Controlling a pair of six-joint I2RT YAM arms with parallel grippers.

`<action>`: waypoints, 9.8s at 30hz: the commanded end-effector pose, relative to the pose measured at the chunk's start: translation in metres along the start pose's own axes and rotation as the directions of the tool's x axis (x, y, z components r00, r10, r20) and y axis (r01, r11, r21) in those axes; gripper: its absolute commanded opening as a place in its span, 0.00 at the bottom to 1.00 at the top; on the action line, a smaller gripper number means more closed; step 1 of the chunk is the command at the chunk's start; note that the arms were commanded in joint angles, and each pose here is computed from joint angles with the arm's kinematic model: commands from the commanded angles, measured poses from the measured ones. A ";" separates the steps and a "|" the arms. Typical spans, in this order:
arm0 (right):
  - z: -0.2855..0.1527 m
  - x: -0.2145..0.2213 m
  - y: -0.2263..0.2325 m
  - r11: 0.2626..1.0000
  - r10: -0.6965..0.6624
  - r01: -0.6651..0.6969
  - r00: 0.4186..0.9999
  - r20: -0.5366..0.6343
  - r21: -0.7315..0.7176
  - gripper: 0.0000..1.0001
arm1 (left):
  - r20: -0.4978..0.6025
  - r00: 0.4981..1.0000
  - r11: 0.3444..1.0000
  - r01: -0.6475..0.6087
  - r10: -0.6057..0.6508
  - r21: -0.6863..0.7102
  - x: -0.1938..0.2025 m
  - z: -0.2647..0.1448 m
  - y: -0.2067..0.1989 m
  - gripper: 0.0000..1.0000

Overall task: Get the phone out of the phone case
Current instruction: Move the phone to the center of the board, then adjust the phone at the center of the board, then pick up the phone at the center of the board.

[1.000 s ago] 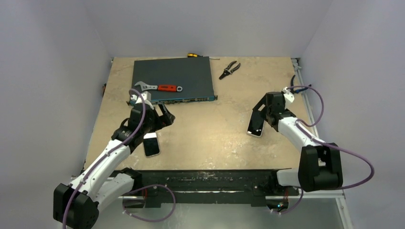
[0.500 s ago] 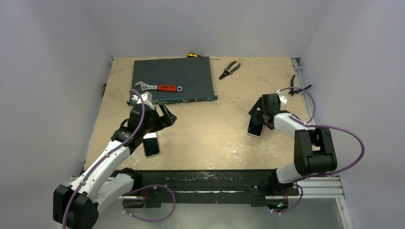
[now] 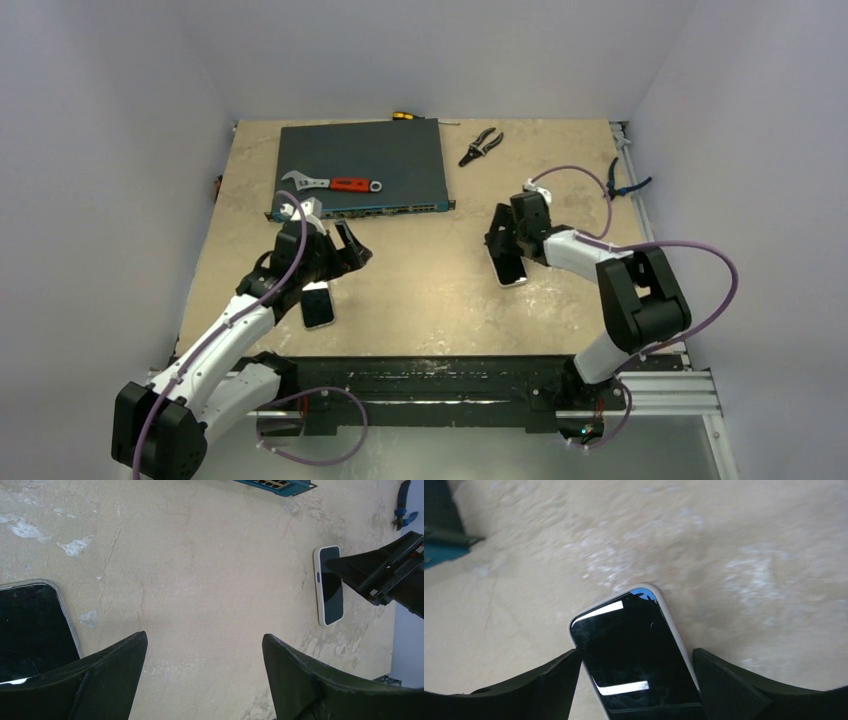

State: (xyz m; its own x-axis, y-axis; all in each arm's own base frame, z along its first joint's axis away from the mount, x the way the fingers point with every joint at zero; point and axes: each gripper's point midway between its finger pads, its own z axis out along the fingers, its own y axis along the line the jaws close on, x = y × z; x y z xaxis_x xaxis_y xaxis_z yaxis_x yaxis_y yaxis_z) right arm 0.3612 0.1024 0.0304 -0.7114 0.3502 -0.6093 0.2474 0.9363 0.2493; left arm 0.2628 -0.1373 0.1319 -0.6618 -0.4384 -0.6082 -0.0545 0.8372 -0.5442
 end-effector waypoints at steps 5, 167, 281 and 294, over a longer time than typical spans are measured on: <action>-0.019 0.051 0.080 0.947 -0.279 0.267 0.959 -0.048 -0.176 0.85 | 0.006 1.000 1.000 -0.007 0.007 0.028 -0.002 0.002 -0.006 0.84; -0.081 0.114 0.092 0.871 -0.064 -0.017 0.987 -0.146 -0.491 0.74 | -0.047 0.961 0.960 -0.270 0.273 0.068 0.124 0.050 -0.046 0.53; -0.046 0.171 0.113 0.815 -0.578 0.566 0.785 -0.224 -0.120 0.91 | 0.203 0.953 0.965 -0.190 0.226 -0.183 0.058 -0.029 -0.009 0.93; -0.048 0.176 0.103 0.782 -0.621 0.612 0.748 -0.232 -0.122 0.53 | 0.196 0.957 0.971 -0.188 0.216 -0.150 0.064 -0.024 -0.012 0.92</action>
State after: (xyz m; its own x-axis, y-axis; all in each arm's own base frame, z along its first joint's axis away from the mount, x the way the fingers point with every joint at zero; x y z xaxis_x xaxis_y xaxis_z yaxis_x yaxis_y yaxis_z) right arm 0.2514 0.2884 0.0175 -0.8005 -0.2614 -0.5393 -0.3125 0.9499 0.0034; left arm 0.2016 -0.1632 0.1144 -0.5054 -0.2762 -0.8175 -0.0424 0.9542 -0.2962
